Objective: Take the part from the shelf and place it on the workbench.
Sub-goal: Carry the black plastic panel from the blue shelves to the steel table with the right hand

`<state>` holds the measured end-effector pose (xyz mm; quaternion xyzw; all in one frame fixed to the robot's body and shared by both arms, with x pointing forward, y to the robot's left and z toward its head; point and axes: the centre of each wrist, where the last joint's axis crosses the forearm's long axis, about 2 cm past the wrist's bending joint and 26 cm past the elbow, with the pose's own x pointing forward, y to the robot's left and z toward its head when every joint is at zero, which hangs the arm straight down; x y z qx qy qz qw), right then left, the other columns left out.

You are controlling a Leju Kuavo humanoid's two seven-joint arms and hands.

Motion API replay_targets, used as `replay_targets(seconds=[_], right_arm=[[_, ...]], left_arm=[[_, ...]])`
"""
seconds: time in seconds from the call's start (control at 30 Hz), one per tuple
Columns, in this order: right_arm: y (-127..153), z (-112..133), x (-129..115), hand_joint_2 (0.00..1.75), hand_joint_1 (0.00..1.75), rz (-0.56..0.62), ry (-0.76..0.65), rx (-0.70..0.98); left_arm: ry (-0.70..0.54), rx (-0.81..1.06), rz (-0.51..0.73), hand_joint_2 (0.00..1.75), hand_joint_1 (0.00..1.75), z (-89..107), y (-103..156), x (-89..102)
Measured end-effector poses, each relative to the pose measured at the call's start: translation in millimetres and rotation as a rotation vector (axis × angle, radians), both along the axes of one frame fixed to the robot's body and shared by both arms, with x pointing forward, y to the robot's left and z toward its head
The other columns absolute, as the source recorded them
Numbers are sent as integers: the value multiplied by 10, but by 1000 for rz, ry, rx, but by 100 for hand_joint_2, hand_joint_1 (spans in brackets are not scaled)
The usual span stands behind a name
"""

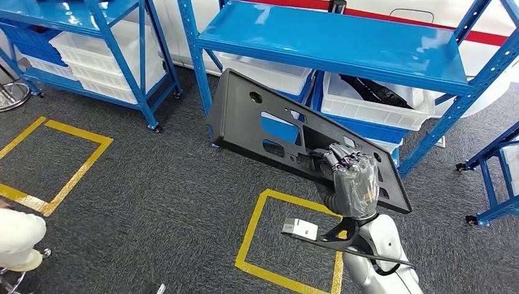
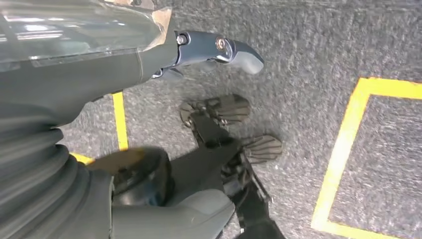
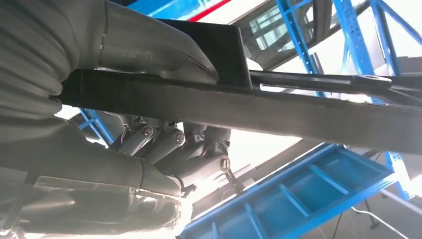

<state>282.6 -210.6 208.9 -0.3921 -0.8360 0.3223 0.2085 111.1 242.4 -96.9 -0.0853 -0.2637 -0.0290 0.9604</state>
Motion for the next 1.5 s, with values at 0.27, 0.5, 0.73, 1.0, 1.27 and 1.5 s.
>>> replay_targets(seconds=[0.27,0.5,0.73,1.0,1.27,1.5], right_arm=[[25,-54,43,175,175,5,21,-11],[86,-28,97,175,175,15,24,13],[105,-10,127,175,175,24,35,44],[68,-5,134,175,175,27,57,88],[-30,-46,106,175,175,-4,74,106],[-91,-23,80,175,175,-23,67,126]], left_arm=[[5,-12,16,175,0,0,-40,-18],[19,-7,47,175,0,-11,-20,-52],[18,-15,51,175,0,-10,-27,-53],[11,-24,30,175,0,-9,-33,-52],[-55,55,-4,175,0,-11,2,-45],[-114,81,-27,175,0,-6,19,-20]])
